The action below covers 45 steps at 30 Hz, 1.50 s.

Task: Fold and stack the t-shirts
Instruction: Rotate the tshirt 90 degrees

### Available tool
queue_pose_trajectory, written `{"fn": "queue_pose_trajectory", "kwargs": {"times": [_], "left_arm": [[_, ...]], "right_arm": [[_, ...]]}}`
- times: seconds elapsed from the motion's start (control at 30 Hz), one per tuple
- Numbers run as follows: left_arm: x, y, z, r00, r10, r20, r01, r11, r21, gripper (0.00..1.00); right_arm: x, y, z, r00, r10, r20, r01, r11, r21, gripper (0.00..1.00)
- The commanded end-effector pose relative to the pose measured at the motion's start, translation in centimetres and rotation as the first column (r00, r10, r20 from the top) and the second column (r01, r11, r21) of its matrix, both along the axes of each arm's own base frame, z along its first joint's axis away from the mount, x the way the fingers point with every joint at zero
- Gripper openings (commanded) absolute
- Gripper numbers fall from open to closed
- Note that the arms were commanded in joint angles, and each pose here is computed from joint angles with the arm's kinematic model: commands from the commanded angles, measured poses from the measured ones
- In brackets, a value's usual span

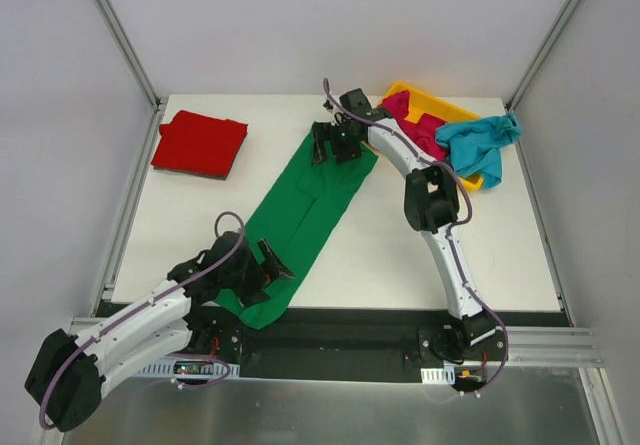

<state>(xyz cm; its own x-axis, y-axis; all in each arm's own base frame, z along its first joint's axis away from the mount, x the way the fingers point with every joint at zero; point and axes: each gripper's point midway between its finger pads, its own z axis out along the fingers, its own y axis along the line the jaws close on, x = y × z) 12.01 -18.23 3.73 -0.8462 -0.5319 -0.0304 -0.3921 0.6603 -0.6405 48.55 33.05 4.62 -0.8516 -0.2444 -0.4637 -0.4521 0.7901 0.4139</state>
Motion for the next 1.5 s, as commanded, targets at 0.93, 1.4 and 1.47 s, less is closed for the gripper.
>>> {"fn": "queue_pose_trajectory", "kwargs": {"times": [0.93, 1.4, 1.47], "left_arm": [[3.5, 6.8, 0.2, 0.99, -0.026, 0.14, -0.047, 0.867, 0.497, 0.99], [3.4, 1.8, -2.4, 0.987, -0.154, 0.046, 0.127, 0.924, 0.36, 0.99], [3.6, 0.4, -2.5, 0.983, -0.181, 0.036, 0.161, 0.935, 0.315, 0.99]], "right_arm": [[-18.5, 4.5, 1.6, 0.995, 0.014, -0.1, -0.036, 0.975, -0.22, 0.96], [-11.8, 1.3, -3.0, 0.972, -0.01, -0.235, -0.051, 0.966, -0.254, 0.96], [-10.3, 0.7, -2.5, 0.976, -0.036, -0.215, -0.022, 0.964, -0.264, 0.96]]}}
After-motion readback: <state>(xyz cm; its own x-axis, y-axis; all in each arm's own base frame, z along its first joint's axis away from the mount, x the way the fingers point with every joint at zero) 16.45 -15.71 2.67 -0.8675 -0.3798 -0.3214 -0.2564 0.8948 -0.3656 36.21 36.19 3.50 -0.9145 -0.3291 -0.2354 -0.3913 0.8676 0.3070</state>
